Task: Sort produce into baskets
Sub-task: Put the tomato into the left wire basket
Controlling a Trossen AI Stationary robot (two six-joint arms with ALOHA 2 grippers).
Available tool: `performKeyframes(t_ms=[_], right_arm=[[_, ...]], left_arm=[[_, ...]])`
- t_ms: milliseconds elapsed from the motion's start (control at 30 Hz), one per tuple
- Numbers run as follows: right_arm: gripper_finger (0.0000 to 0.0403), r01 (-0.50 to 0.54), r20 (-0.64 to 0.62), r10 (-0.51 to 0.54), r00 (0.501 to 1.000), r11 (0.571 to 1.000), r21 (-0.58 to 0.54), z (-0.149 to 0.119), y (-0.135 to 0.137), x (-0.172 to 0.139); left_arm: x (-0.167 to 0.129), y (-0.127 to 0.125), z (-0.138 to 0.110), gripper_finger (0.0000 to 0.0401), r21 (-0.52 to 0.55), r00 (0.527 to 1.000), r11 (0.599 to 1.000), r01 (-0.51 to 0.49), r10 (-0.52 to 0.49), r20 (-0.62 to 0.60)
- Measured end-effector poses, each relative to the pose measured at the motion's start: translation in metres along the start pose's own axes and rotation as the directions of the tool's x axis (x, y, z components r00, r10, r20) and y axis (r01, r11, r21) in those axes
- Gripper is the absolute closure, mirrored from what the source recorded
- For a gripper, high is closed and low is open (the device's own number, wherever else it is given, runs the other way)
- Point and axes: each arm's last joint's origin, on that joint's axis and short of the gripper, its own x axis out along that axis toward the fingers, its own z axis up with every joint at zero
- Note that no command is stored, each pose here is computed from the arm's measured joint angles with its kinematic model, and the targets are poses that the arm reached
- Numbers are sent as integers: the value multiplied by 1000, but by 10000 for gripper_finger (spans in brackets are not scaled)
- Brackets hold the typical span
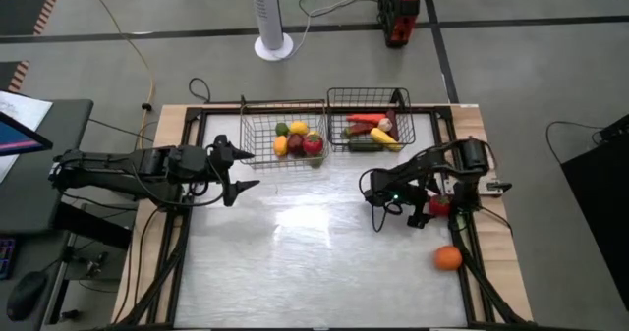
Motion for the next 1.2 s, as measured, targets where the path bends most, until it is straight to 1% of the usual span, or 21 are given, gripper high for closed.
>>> performKeyframes(t_ms=[100, 167, 300, 400, 467, 500, 600, 633, 667, 733, 767, 833, 900, 967, 1033, 1100, 1200], right_arm=[[49, 1, -3, -1, 1000, 1000, -31, 5, 0, 2], [75, -5, 15, 5, 1000, 999, -46, 8, 1, 5], [124, -3, 10, 4, 1000, 999, -52, 8, 0, 12], [140, 5, 1, -5, 1000, 999, -44, 5, -1, 9], [143, 7, 26, -6, 1000, 1000, -24, 0, 0, -2], [144, 7, 54, -6, 999, 1000, -15, -4, 0, -11], [149, -21, 202, 22, 979, 1000, -8, -18, 4, -41], [150, -29, 253, 31, 967, 1000, -12, -25, 6, -53], [152, -52, 329, 55, 943, 999, -18, -34, 7, -66], [155, -111, 506, 117, 855, 993, -43, -52, 9, -93], [159, -133, 591, 138, 795, 990, -52, -61, 9, -106], [167, -174, 751, 160, 641, 983, -60, -77, 9, -129], [177, -204, 854, 178, 489, 975, -86, -93, 5, -149], [188, -213, 930, 157, 332, 973, -88, -105, 0, -166], [198, -208, 978, 111, 176, 975, -74, -114, -5, -182], [207, -181, 997, 63, 48, 982, -54, -117, -11, -195], [218, -137, 992, 29, -123, 990, -46, -112, -21, -214]], left_arm=[[0, 0, 0, 35, 2, 1000, 1000, -1, 1, -3], [0, 0, 0, 35, 2, 1000, 1000, -1, 1, -4], [0, 0, -2, 35, 5, 1000, 1000, -2, 3, -16], [0, 0, -2, 35, 7, 1000, 1000, -5, 5, -24], [0, 0, -2, 35, 6, 1000, 1000, -6, 6, -22], [0, 0, -2, 35, 6, 1000, 1000, -7, 7, -20], [0, 1, -2, 35, 5, 1000, 1000, -9, 9, -20], [0, 1, -2, 35, 5, 1000, 1000, -9, 9, -20], [0, 1, -2, 35, 5, 1000, 1000, -9, 9, -21], [0, 1, -2, 35, 5, 1000, 1000, -9, 9, -20], [0, 1, -2, 35, 5, 1000, 1000, -9, 9, -20], [0, 1, -2, 35, 4, 1000, 1000, -9, 9, -19], [0, 1, -2, 35, 4, 1000, 1000, -10, 10, -19], [0, 1, -2, 35, 4, 1000, 1000, -10, 10, -19], [0, 1, -2, 35, 3, 1000, 1000, -10, 10, -19], [0, 1, -2, 35, 0, 1000, 1000, -10, 10, -20], [0, 1, -2, 35, 0, 1000, 1000, -22, 22, -16]])
